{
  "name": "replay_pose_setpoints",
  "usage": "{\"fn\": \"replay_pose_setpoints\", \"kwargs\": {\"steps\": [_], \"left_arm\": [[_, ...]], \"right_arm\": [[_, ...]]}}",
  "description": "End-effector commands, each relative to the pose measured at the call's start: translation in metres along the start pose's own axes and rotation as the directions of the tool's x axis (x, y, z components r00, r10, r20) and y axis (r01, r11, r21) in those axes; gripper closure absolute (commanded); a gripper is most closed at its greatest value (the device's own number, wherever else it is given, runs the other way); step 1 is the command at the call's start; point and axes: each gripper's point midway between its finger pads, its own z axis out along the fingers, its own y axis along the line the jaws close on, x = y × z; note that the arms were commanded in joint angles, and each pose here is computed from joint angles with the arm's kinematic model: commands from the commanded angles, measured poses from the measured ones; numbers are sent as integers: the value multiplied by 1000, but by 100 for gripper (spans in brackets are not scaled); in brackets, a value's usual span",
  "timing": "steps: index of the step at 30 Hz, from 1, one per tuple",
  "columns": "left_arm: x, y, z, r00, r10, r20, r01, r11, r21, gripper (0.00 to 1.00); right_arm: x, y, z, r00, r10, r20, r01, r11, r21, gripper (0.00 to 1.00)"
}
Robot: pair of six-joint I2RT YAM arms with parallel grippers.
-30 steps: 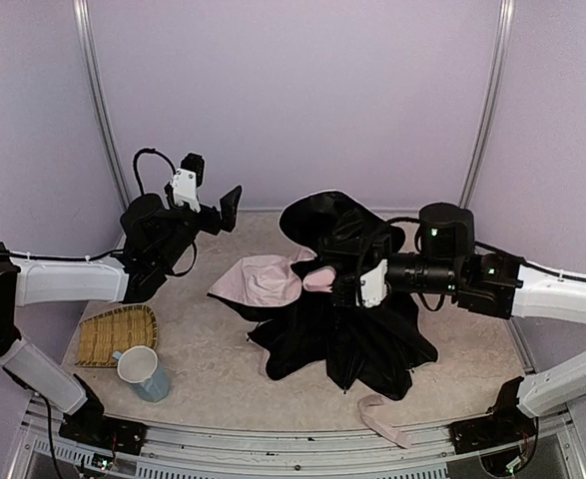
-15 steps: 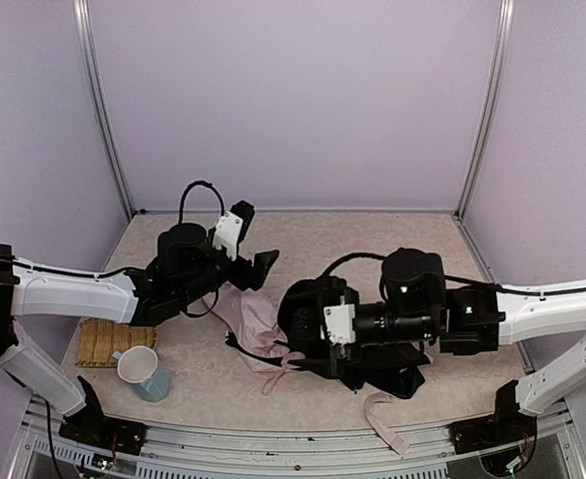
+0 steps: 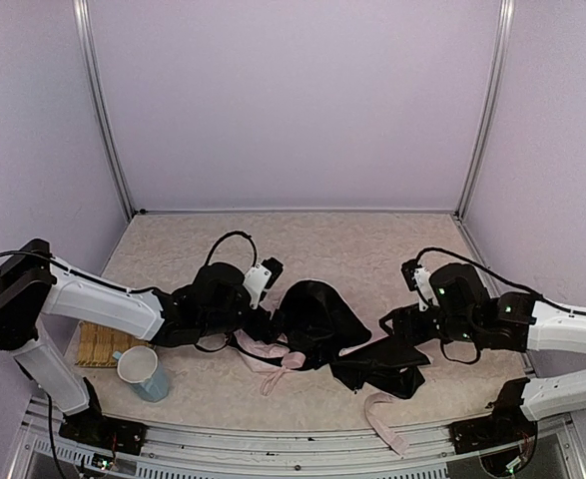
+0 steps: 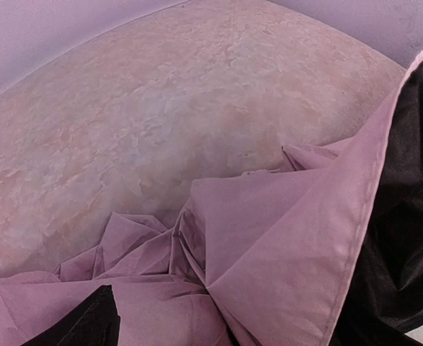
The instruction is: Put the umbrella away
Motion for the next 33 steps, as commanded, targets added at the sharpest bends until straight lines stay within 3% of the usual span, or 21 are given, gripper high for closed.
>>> {"fn": "replay_pose_setpoints", "kwargs": {"steps": [1,6,10,16,18,22,27,33], "left_arm": [[18,-1,-1,999,-19,-41,20,1000,14,10],[44,-12,10,995,-21,-102,27,998,61,13],[52,-37,13,993,9,-116,8,989,147,18],[53,-99,2,991,115,-74,-82,930,359,20],[45,-120,-5,991,133,-26,-109,896,430,20],[15,-159,-15,974,193,115,-225,838,496,16],[-31,-172,-27,940,238,245,-328,830,451,9],[-57,-140,-65,909,270,319,-378,858,348,3]], "right_arm": [[64,-2,2,950,245,-195,-249,969,4,29],[114,11,22,915,265,-305,-289,957,-37,30],[115,-2,51,933,241,-268,-249,969,5,30],[45,-9,119,970,174,-168,-187,980,-66,36],[24,-5,153,979,87,-186,-107,989,-100,37],[-65,29,197,992,-66,-111,45,982,-185,36],[-135,24,195,993,-105,-46,96,979,-181,31],[-139,-8,141,992,-127,-20,123,983,-134,20]]}}
